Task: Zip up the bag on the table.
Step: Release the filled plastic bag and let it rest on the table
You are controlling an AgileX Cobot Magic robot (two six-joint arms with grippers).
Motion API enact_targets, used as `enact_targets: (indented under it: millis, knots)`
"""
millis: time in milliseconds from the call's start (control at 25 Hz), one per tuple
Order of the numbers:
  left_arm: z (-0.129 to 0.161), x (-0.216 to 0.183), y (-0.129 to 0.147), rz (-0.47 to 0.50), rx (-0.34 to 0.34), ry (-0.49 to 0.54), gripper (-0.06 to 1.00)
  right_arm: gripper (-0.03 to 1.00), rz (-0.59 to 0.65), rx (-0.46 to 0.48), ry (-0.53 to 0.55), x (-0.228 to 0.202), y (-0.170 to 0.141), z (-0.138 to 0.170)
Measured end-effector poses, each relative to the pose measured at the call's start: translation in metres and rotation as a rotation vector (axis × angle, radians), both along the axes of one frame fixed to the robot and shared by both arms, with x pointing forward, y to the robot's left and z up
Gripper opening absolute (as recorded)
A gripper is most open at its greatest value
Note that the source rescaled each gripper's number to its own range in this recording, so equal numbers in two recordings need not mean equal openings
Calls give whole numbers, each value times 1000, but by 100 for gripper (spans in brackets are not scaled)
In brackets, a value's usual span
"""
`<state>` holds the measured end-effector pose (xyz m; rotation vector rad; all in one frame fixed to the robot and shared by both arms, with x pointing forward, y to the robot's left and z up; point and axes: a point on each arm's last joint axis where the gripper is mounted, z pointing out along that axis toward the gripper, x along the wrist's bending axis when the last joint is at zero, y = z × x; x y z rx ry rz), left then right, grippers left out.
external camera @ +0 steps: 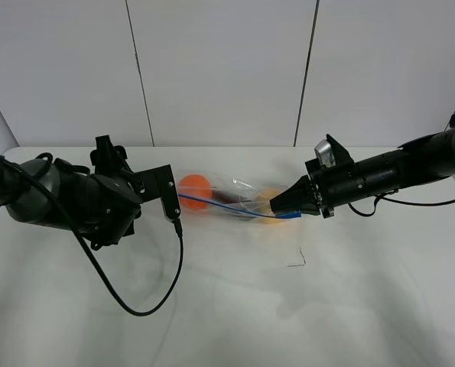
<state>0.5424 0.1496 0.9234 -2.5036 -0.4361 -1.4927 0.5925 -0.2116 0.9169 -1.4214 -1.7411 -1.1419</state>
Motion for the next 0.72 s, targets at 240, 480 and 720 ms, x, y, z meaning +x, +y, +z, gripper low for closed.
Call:
enact_targets:
  millis: [240,480,720]
  knots:
    - [5,3,0,62,-42,-10,99,0,0,0,0,0,0,0]
    - [30,6,-2,209,-188,-24,100,0,0,0,0,0,0,0]
    - [49,15,22,422,-324,110,100,0,0,0,-1,0,0,0]
